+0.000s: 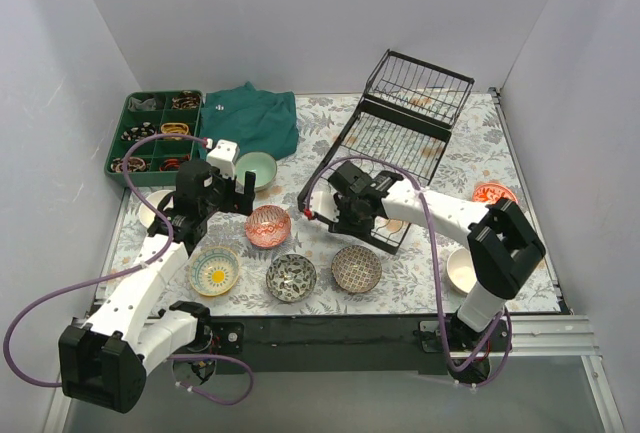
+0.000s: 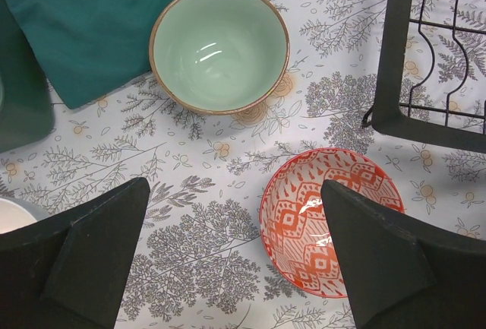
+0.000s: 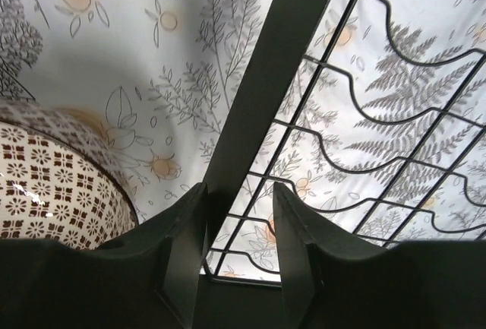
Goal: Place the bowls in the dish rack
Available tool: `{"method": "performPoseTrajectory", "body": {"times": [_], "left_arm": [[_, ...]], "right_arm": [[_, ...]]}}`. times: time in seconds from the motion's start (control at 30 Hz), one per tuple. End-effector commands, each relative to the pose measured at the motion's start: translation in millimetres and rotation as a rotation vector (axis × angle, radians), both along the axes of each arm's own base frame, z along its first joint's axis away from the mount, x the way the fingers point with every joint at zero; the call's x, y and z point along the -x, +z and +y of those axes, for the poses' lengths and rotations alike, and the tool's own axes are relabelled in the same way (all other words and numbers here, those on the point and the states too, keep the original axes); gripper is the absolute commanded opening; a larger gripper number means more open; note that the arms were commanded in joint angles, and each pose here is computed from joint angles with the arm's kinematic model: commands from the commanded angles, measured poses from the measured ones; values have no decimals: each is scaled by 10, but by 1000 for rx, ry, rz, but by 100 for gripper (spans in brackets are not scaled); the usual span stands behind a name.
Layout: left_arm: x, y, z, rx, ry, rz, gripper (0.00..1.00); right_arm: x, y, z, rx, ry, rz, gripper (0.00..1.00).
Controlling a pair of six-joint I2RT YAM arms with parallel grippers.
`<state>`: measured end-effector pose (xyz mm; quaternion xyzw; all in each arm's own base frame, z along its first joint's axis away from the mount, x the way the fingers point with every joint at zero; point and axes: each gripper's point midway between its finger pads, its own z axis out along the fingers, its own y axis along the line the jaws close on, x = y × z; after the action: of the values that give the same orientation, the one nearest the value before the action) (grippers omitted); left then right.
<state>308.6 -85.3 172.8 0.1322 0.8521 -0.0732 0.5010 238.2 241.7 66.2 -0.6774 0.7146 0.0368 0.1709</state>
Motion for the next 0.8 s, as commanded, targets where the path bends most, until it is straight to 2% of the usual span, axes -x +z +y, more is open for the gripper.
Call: {"method": "performPoseTrajectory", "body": {"times": [0.0, 0.4, 0.47, 0.5, 0.53, 0.63, 0.77], "left_arm": [[-21, 69, -29, 17, -11, -14, 98], [7, 81, -12, 12, -5, -1, 98], [9, 78, -8, 11, -3, 1, 98], [6, 80, -13, 13, -4, 3, 98], [2, 93, -16, 14, -5, 0, 98], [-8, 99, -24, 15, -8, 3, 98], [-22, 65, -45, 17, -16, 13, 98]], "right_arm": [[-292, 238, 352, -85, 7, -60, 47], [-383, 212, 818, -162, 9, 56, 46], [-379, 236, 869, -178, 18, 62, 41], [-375, 229, 868, -177, 19, 64, 35], [-361, 219, 857, -173, 26, 68, 18], [-306, 247, 755, -158, 59, 52, 3], [-155, 257, 500, -103, 147, 35, 1]]}}
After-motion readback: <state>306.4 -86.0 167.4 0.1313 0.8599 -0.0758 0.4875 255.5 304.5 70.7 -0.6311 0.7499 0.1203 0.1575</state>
